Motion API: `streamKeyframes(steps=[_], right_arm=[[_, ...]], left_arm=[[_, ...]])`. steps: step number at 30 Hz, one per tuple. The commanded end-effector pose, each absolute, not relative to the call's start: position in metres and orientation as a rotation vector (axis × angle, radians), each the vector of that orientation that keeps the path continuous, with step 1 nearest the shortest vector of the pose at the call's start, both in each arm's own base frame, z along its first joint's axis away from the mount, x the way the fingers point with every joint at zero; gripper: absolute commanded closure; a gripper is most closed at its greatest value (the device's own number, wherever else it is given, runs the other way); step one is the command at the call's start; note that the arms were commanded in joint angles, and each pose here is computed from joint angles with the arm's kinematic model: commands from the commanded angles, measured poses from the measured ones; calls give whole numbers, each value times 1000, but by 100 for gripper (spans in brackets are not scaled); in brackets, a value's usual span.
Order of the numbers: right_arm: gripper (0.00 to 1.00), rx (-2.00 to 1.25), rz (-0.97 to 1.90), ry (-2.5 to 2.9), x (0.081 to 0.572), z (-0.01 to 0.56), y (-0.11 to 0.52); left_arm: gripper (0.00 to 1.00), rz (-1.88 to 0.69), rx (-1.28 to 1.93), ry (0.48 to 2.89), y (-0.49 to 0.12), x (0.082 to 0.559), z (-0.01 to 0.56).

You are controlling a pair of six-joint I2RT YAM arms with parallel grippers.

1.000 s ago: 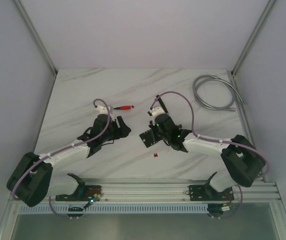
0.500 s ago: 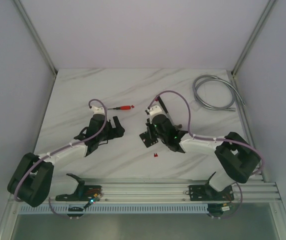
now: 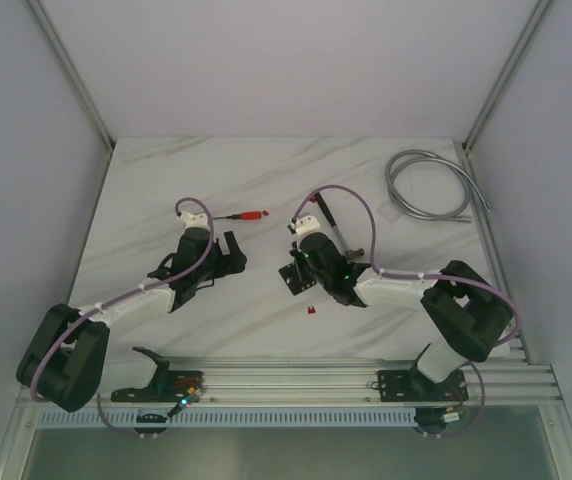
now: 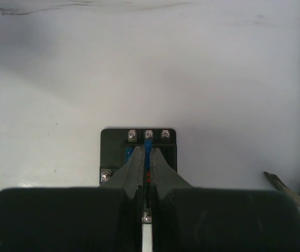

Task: Snap on the fuse box
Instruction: Install the fuse at the fuse box base.

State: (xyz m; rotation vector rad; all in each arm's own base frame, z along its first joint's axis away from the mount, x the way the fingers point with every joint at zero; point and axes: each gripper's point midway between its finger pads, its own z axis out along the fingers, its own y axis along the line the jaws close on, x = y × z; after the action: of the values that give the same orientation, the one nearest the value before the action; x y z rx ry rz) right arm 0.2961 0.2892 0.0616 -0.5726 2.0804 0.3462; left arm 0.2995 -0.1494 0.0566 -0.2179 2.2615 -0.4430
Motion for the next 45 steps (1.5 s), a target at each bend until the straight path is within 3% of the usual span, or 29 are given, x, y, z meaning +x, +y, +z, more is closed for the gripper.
streamKeyframes(steps=[1,25,37,45], right_arm=[[100,-561,310,2070,299,57,287],[100,-595,266,2093,296,42,283],[82,-598,287,2101,293,41,285],[75,-591,314,2100,290,44,287]], left_arm=[[0,-416,-234,2255,-143,301,52],[0,-427,-243,2261,-144,302,49],[0,-435,-245,2259,-145,301,50],[0,-445,-243,2256,-146,301,51]])
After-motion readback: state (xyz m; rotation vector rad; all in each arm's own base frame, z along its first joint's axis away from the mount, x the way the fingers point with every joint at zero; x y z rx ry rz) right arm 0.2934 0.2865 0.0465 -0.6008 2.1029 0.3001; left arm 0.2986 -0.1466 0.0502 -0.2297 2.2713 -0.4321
